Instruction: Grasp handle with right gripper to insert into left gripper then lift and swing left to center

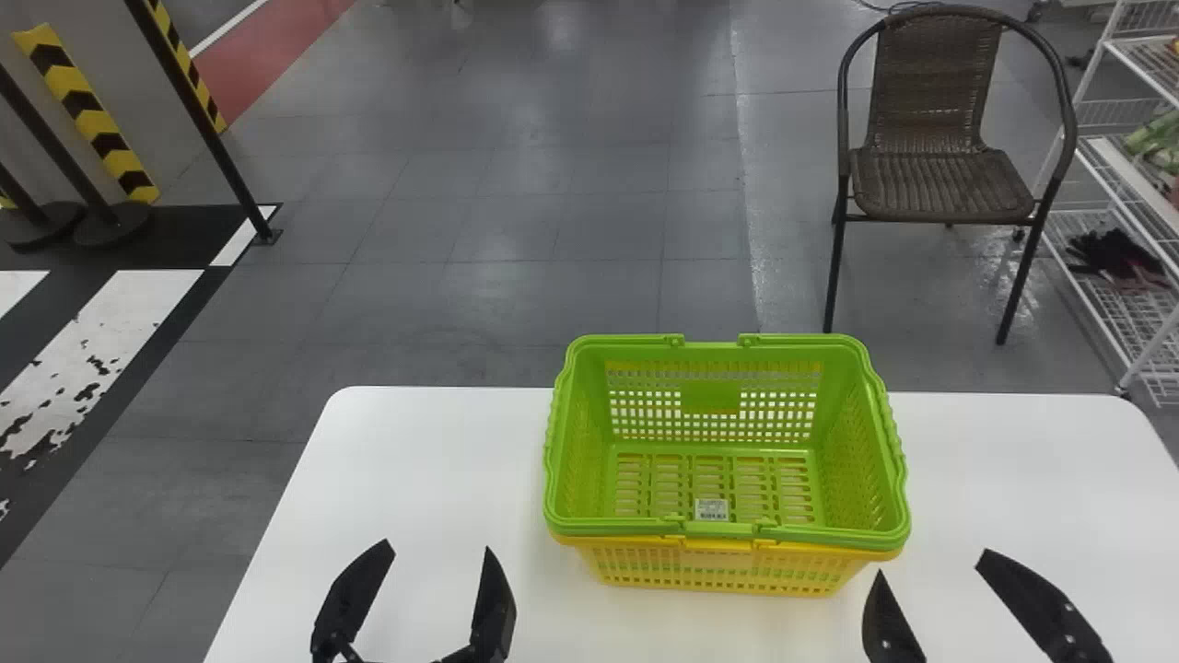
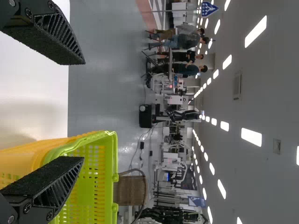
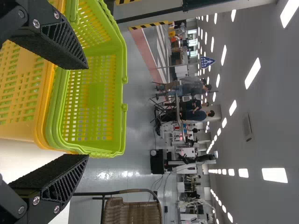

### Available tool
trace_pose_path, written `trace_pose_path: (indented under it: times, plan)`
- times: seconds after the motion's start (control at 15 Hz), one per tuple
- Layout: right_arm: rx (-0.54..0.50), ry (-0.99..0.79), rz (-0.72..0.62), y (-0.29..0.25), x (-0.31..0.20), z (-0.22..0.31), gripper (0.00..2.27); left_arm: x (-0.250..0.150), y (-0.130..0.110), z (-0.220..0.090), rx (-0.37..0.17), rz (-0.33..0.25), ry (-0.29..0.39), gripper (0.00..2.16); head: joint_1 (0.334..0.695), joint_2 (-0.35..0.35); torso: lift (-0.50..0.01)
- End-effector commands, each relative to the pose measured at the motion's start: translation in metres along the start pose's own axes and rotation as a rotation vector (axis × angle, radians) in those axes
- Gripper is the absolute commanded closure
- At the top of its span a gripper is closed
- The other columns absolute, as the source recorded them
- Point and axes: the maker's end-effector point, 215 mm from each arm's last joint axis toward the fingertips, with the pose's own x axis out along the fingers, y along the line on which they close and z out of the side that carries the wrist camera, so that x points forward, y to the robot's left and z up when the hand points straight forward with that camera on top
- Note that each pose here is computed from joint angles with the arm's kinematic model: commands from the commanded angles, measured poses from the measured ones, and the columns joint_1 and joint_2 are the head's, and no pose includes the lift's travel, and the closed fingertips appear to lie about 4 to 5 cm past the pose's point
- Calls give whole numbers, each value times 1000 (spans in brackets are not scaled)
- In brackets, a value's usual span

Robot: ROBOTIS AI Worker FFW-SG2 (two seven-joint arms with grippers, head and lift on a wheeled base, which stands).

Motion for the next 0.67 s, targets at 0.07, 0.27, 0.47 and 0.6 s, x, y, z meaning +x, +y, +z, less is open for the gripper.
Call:
trace_pose_path:
  times: [0.07,0.27,0.47,0.6]
  plan:
    - [2,-3,4,3,0,1,157,0,-3,-1,4,-6,3,73,695,166,0]
    - [3,-3,5,4,0,2,157,0,-4,-1,4,-5,3,73,695,166,0]
    - [3,-1,5,4,0,1,157,1,-5,1,3,1,-1,73,695,167,0]
    - [3,-1,5,4,0,1,157,2,-5,0,3,-1,5,66,695,165,0]
